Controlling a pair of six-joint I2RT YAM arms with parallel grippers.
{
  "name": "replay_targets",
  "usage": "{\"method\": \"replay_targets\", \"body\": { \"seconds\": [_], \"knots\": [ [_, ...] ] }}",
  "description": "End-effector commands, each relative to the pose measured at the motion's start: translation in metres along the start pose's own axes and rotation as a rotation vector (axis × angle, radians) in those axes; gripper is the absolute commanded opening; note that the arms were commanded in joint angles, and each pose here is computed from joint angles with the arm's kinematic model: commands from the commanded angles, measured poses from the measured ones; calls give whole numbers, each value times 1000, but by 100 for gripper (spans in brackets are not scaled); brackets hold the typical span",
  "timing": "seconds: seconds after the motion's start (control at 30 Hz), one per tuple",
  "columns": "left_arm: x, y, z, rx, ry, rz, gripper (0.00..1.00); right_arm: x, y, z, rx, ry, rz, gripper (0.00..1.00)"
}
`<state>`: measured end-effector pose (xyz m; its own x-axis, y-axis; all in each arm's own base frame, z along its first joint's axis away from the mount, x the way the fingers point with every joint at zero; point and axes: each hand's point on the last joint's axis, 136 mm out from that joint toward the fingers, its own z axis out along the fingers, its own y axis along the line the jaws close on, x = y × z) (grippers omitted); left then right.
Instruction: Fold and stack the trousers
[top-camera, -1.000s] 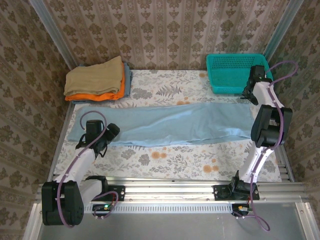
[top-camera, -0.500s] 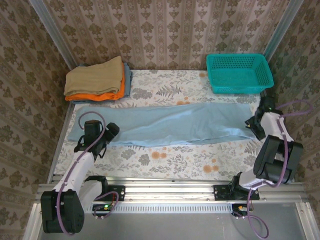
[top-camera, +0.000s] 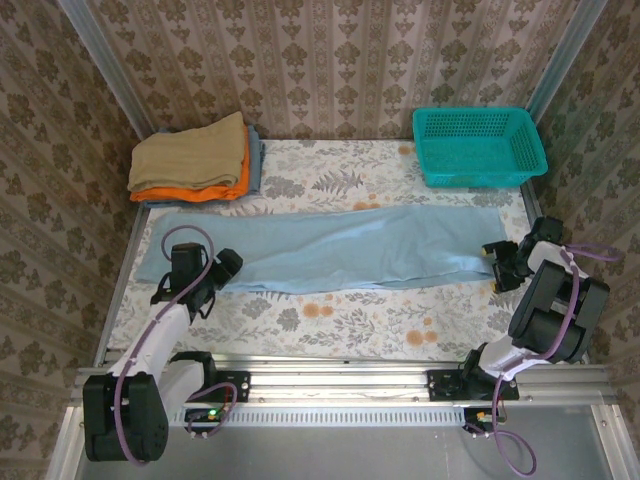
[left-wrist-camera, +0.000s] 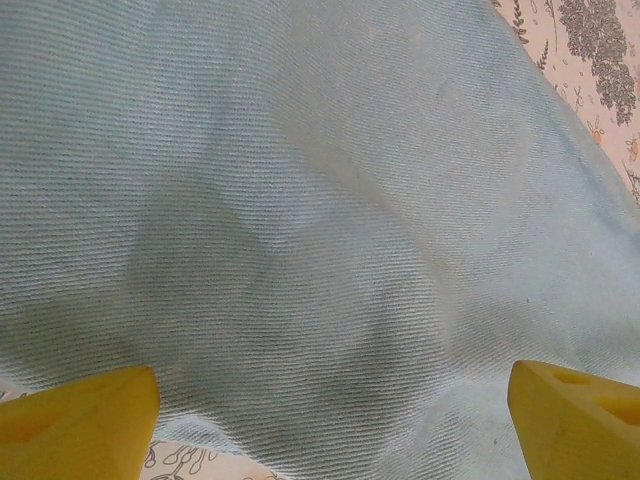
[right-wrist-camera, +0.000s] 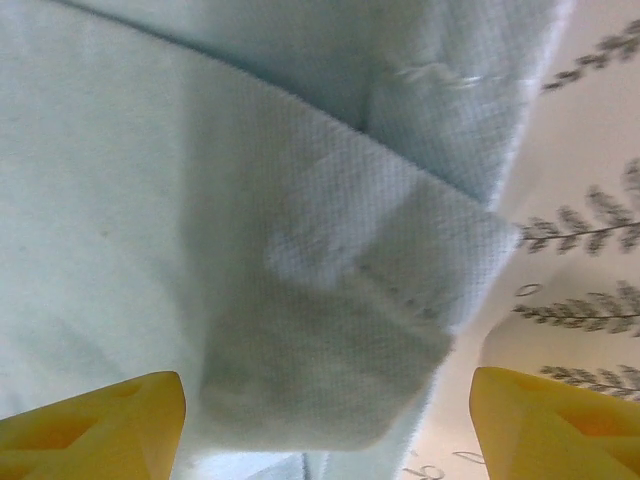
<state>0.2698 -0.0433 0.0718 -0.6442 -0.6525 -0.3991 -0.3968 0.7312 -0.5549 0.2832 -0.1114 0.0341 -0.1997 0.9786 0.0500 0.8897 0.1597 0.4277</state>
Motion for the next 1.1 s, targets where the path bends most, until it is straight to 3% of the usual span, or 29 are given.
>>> {"method": "replay_targets", "body": {
  "seconds": [0.0, 0.07, 0.13, 0.3, 0.5, 0.93, 1.0, 1.07],
  "knots": [
    [4, 2, -1, 10, 1, 9, 91, -7, 13, 7, -64, -1, 47, 51],
    [4, 2, 0, 11, 4, 9, 90, -8, 14, 7, -64, -2, 47, 37],
    [4, 2, -1, 3, 5, 16, 90, -11, 13, 3, -53, -23, 33, 31],
    [2, 2, -2, 2, -1, 13, 90, -21, 15, -11, -60, -85, 22, 7],
    [1, -1, -3, 9, -3, 12, 90, -31, 15, -32, -25, -147, -22, 4],
    [0, -2, -8, 7, -6, 19, 90, -49, 8, -47, -104, -141, 71, 4],
    [-1, -2, -10, 4, -10, 18, 90, -47, 3, -46, -87, -141, 71, 5],
    [-2, -3, -10, 6, -12, 20, 90, -45, -4, -40, -77, -142, 79, 13]
  ]
}}
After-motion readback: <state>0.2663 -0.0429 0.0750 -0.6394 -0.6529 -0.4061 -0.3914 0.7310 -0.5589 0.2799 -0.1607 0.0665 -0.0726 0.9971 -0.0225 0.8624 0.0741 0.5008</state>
